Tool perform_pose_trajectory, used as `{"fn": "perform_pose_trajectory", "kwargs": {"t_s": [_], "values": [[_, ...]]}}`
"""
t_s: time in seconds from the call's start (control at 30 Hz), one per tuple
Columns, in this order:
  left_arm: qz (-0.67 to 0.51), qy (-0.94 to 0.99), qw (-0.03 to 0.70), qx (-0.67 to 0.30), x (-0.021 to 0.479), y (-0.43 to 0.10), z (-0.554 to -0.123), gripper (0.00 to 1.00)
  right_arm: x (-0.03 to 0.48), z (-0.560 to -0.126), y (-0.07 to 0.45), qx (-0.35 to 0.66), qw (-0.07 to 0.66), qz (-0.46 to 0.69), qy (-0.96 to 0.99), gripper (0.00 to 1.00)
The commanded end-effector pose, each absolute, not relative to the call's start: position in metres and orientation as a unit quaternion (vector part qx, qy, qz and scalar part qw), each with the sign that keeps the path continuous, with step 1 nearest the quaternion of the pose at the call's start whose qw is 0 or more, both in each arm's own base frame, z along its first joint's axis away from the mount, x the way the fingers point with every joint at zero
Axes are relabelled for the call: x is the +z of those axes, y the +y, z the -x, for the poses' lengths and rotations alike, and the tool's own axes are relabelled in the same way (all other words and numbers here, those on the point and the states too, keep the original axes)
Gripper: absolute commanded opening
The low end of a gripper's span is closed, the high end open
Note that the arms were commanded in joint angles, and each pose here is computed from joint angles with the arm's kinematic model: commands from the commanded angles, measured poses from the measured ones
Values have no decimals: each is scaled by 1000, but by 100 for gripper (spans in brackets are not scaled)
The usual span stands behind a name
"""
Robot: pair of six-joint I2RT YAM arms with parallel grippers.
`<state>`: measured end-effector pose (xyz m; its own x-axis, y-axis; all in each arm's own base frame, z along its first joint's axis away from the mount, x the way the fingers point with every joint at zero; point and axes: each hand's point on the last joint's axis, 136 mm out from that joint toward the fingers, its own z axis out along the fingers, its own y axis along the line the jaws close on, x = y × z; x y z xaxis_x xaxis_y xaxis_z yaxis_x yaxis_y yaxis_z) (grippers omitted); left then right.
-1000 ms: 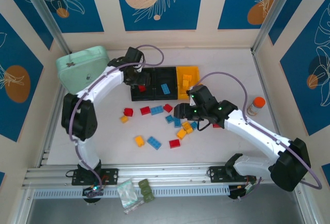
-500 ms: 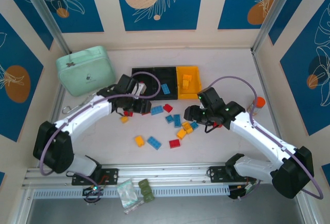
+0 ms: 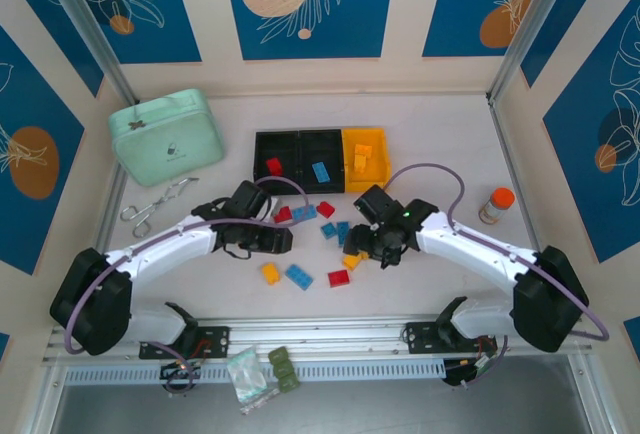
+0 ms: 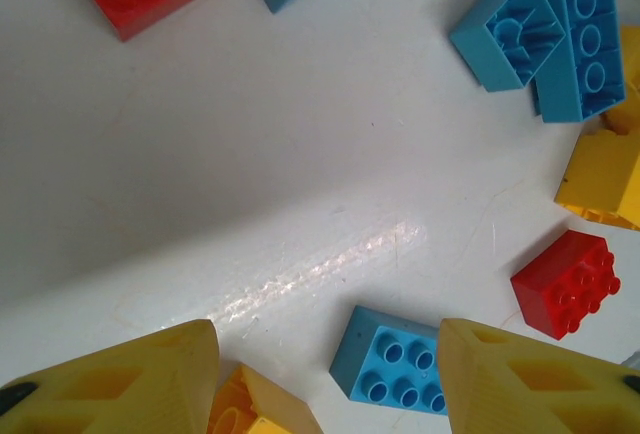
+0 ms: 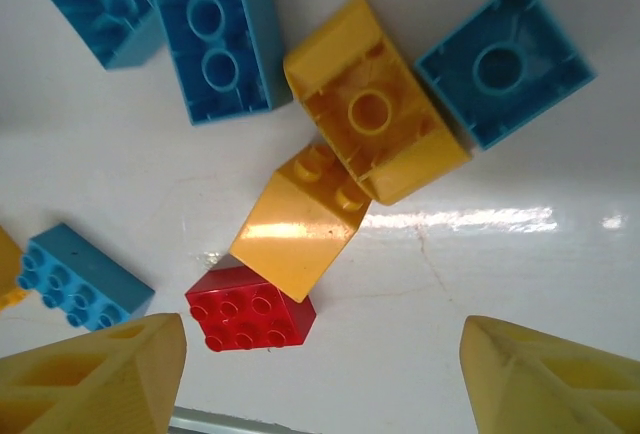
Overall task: Sort the legos into containers by color
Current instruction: Pick up the lego from the bottom-center of the table.
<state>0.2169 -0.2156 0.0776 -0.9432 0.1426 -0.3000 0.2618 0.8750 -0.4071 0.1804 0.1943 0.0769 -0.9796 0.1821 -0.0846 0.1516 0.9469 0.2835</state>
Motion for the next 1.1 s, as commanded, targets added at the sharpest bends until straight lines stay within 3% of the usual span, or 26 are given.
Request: {"fn": "perform_pose_trajectory", "kwargs": {"t_s": [0.0, 0.23, 0.47, 0.8, 1.07], "values": [[-101, 954, 135, -248, 82, -222, -213, 59, 64, -179, 199, 125, 35, -121, 984, 73], [-94, 956, 136, -240, 76, -215, -207, 59, 45, -185, 206, 91, 13, -144, 985, 70], [-85, 958, 128, -242, 67, -213, -202, 59, 36, -188, 213, 85, 3, -142, 986, 59], [-82, 958, 124, -245, 62, -217, -203, 58, 24, -195, 220, 80, -2, -140, 987, 61], [-77, 960, 123, -241, 60, -214, -200, 58, 32, -197, 229, 89, 2, -118, 989, 34]]}}
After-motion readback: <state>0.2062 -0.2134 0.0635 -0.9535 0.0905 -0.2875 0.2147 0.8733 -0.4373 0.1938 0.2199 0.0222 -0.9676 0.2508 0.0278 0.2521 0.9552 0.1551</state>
